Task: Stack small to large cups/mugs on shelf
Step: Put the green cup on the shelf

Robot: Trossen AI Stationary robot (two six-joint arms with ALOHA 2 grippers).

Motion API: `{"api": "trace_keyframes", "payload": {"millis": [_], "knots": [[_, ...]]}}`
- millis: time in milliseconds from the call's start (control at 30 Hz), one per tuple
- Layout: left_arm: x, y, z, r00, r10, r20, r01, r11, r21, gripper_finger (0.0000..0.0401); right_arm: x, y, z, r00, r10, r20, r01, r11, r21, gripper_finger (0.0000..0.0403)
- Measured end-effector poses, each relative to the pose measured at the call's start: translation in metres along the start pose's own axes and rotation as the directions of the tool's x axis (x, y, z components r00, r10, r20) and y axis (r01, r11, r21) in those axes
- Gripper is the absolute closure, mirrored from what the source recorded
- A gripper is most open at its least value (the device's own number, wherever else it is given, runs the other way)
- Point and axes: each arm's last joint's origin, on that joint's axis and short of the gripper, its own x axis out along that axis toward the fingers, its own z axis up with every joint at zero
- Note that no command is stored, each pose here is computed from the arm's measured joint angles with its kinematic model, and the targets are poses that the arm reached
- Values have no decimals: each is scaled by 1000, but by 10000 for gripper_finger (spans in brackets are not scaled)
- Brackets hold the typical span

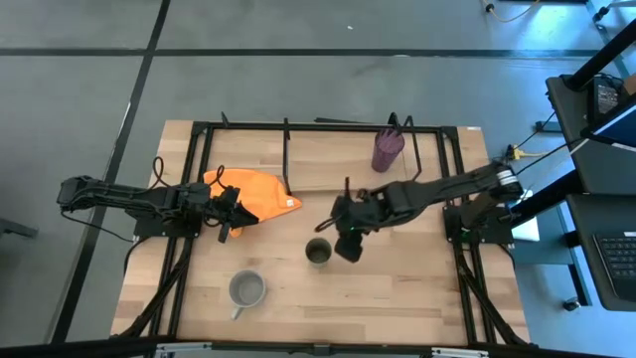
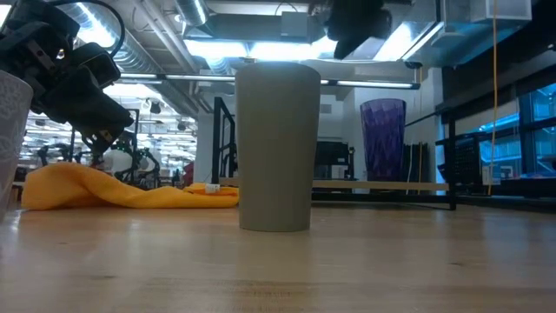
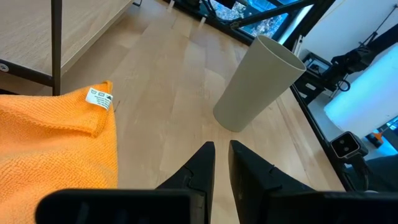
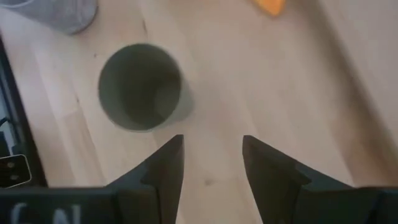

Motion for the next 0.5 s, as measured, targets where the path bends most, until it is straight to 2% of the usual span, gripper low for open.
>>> {"api": "trace_keyframes", "payload": {"millis": [200,367,500], "knots": [[0,0,0,1000,-1,0,1,1000,0,360,20,11,2,998,59,-21,-59,998,-9,237],[0,0,0,1000,0,0,0,1000,0,360,27,21,6,993,116,25,-115,993,-16,237],[0,0,0,1000,0,1,0,1000,0,360,34,23,7,994,111,19,-110,994,-18,237]]}}
